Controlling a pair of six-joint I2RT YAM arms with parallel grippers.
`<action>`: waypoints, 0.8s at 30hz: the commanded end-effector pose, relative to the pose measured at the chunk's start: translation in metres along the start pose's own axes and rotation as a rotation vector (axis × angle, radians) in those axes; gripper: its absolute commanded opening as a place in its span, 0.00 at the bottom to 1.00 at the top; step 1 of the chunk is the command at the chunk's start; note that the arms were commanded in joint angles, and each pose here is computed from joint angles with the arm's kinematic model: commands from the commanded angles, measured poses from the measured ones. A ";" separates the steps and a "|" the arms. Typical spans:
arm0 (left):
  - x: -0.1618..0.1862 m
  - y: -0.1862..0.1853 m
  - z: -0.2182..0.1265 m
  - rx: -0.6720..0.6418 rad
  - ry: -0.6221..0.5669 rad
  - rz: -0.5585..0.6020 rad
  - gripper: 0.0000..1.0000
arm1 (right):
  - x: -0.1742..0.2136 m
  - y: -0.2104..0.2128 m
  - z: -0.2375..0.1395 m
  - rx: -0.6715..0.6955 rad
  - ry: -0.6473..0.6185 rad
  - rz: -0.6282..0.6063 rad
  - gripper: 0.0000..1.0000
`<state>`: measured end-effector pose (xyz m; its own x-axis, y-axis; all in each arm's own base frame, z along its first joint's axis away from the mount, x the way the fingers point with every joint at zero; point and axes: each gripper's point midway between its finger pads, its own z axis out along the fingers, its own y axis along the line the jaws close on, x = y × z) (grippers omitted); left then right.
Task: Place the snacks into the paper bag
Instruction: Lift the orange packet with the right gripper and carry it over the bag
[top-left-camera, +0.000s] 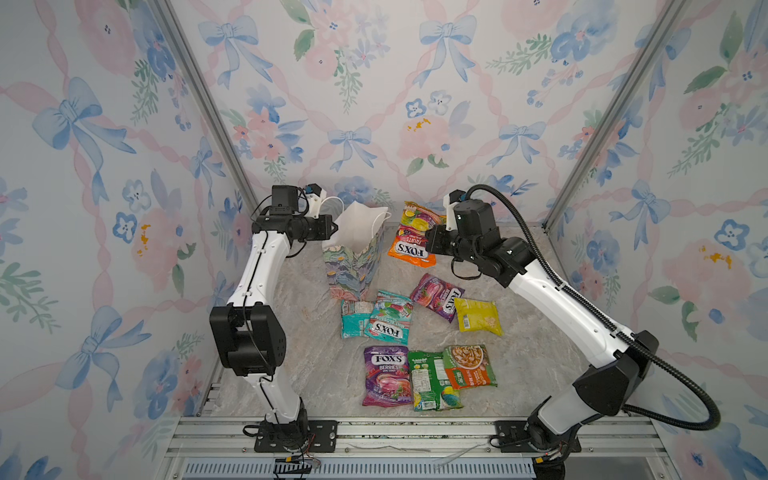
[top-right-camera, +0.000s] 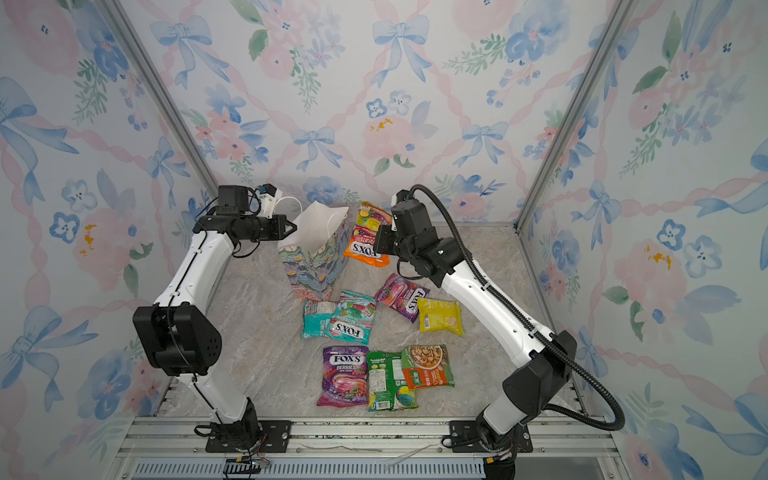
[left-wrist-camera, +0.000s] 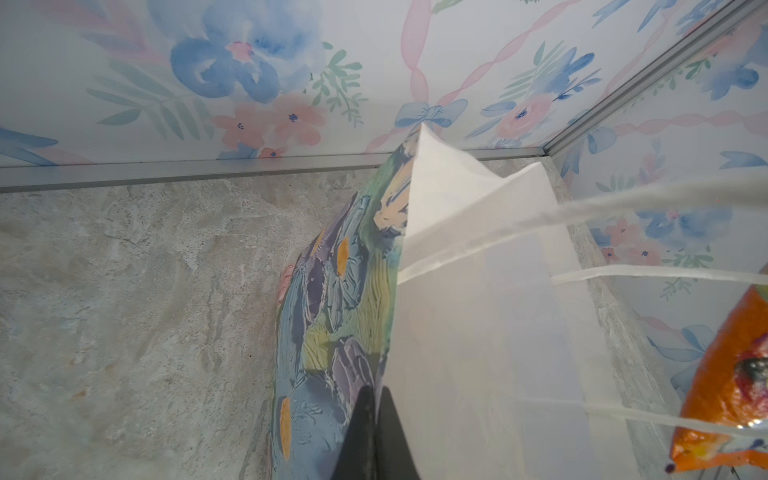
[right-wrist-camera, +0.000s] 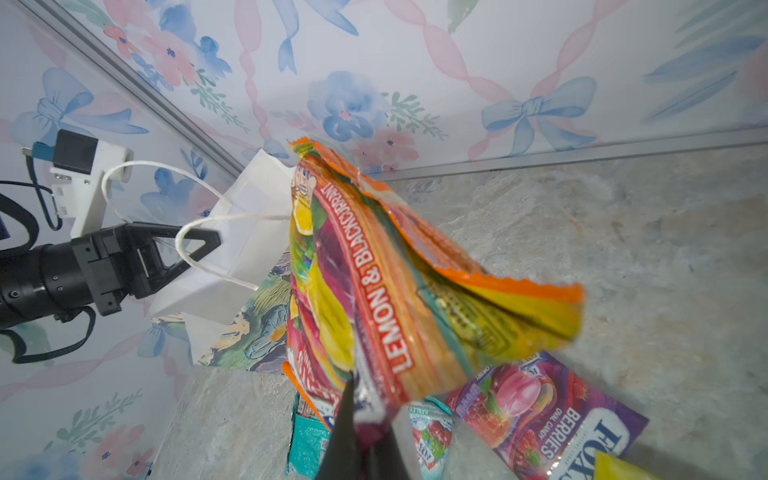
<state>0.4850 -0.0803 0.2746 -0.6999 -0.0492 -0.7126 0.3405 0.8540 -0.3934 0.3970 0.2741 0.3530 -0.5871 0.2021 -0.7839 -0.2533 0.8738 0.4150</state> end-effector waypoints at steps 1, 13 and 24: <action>-0.006 -0.011 -0.008 0.050 -0.018 -0.020 0.00 | -0.039 -0.008 -0.012 0.043 -0.096 -0.050 0.00; -0.011 -0.037 0.010 0.122 -0.002 0.001 0.00 | -0.098 -0.018 -0.004 0.049 -0.198 -0.069 0.00; -0.010 -0.061 0.024 0.162 0.018 0.024 0.00 | -0.137 -0.001 0.017 -0.005 -0.263 -0.099 0.00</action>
<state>0.4836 -0.1374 0.2847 -0.7039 -0.0088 -0.7102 0.4408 0.7786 -0.4466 0.4880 0.2498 0.4178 -0.4124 0.1996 -0.8888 -0.2509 0.9131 0.3215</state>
